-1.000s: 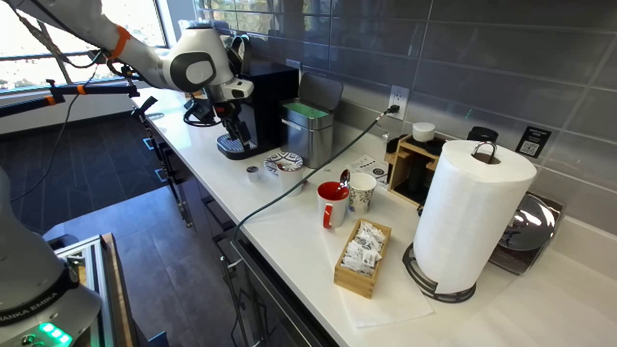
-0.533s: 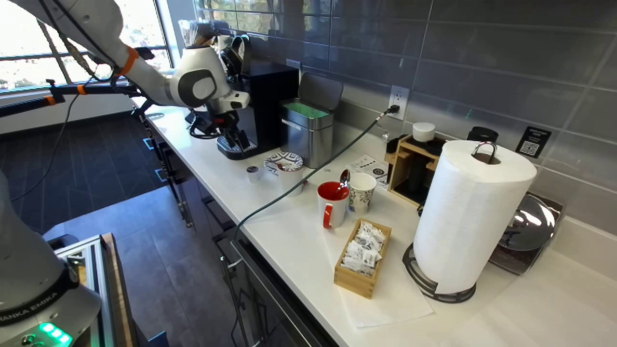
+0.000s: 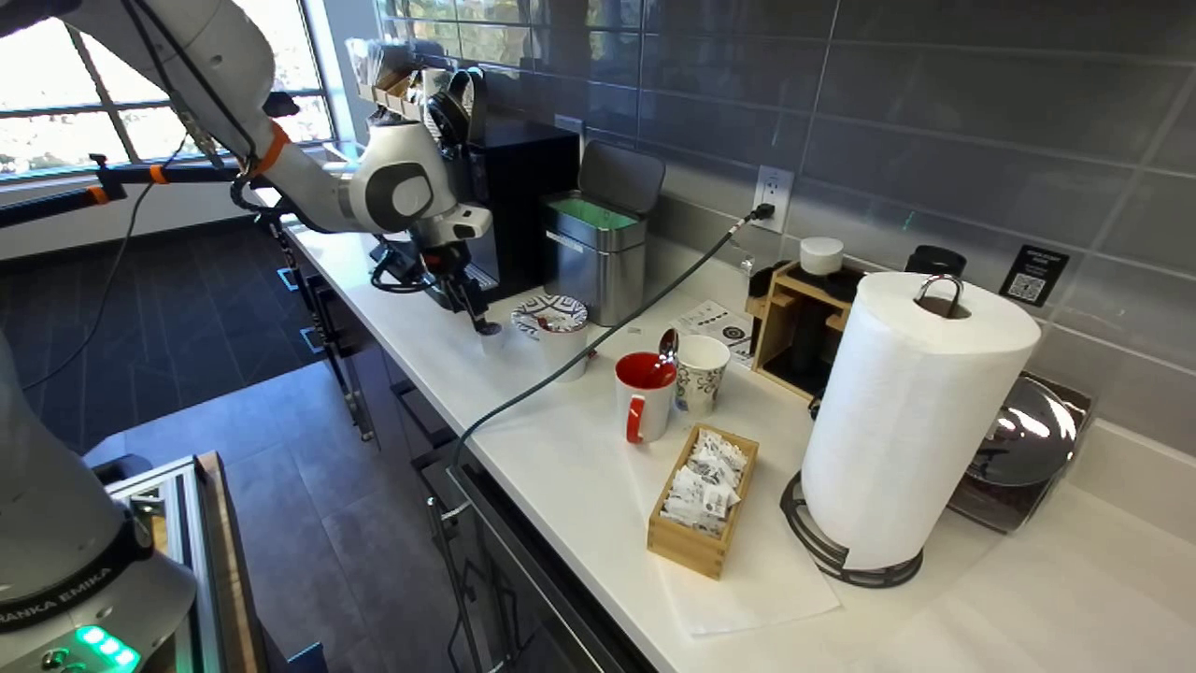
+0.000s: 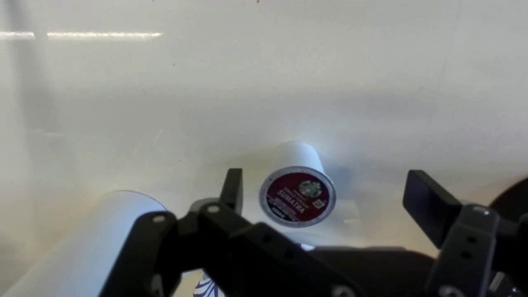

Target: Put the coffee pod inside the coffeemaker chamber.

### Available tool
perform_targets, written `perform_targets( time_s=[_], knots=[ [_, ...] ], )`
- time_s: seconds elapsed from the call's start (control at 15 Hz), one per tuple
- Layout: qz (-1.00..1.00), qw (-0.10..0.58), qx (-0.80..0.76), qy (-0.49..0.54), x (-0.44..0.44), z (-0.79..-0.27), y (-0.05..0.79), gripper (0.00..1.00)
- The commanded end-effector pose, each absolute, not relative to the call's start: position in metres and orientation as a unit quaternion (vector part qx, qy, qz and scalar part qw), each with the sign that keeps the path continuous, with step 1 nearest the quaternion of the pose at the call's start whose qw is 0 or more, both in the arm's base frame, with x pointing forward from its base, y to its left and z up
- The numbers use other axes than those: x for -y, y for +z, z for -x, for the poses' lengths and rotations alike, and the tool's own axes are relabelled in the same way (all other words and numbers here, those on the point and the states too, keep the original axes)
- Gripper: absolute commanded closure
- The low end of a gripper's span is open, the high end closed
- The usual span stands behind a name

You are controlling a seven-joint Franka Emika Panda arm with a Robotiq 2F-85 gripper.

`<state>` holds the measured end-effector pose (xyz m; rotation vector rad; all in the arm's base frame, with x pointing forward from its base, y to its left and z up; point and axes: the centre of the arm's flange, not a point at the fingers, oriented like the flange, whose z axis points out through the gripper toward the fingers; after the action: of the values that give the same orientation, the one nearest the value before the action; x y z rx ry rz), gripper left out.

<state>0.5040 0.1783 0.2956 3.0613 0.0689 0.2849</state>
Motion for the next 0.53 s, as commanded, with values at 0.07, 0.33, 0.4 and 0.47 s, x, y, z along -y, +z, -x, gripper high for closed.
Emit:
perform_targets(
  time_s=[0.07, 0.33, 0.4, 0.47],
  knots=[
    [-0.995, 0.033, -0.023, 0.094, -0.1787, -0.504, 0.297, 0.0],
    [-0.994, 0.045, -0.01, 0.095, -0.1792, -0.508, 0.2937, 0.0],
    [-0.994, 0.048, 0.001, 0.096, -0.1773, -0.51, 0.293, 0.0],
    [-0.994, 0.048, 0.009, 0.098, -0.1745, -0.5116, 0.2934, 0.0]
  ],
)
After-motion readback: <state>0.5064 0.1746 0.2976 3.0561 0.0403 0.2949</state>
